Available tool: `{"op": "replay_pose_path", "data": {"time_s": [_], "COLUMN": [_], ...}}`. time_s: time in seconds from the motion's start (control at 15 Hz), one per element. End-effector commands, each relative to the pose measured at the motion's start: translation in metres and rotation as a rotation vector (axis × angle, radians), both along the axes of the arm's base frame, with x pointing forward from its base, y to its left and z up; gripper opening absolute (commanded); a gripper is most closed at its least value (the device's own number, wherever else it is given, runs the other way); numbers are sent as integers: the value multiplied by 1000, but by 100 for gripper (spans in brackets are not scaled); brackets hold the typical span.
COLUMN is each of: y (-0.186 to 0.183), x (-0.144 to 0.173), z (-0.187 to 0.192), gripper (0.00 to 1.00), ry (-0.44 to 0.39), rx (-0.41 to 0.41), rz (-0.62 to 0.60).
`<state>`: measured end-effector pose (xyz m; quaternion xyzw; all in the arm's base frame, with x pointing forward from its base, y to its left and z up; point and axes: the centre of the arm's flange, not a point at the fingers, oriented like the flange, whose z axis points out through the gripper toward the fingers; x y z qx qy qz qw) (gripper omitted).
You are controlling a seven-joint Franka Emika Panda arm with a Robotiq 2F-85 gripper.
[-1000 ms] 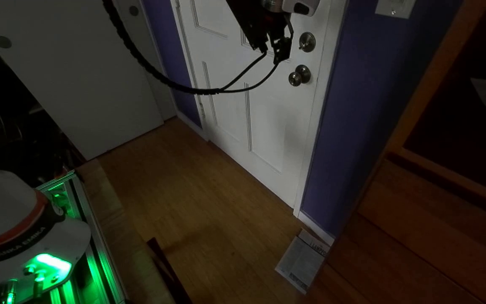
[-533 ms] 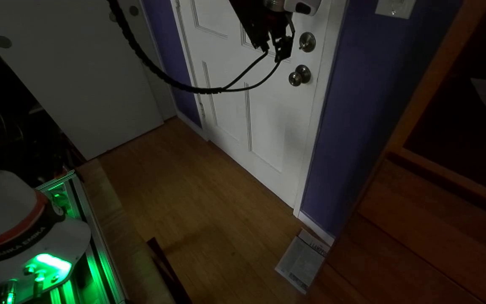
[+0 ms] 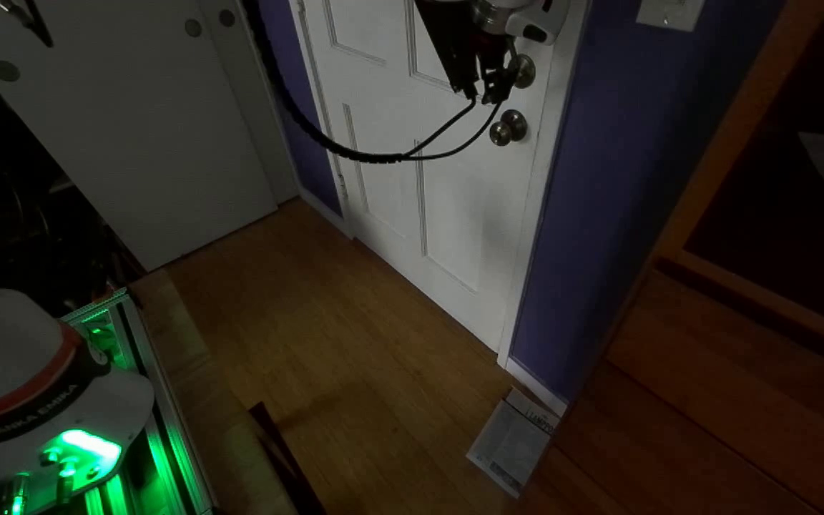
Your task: Turn the top door lock to the left
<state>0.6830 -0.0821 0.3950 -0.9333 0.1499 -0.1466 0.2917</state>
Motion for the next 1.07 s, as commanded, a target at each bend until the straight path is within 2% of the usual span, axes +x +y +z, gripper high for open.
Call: {"op": "replay_pose_path", "data": {"time_s": [0.0, 0.13, 0.2, 0.27, 0.33, 0.53, 0.73, 0.87, 1.0], "y": [-12, -14, -15, -15, -15, -15, -18, -21, -24], "x": [32, 42, 47, 52, 57, 68, 77, 81, 84], "z": [-15, -19, -20, -21, -22, -25, -31, -36, -39], "gripper": [100, 98, 75, 74, 68, 43, 42, 50, 53], "ry": [-58, -82, -100, -113, -125, -149, -149, -155, -166], "rx": [57, 75, 84, 96, 100, 115, 107, 99, 82], "rz": [31, 43, 48, 54, 64, 104, 140, 151, 158]}}
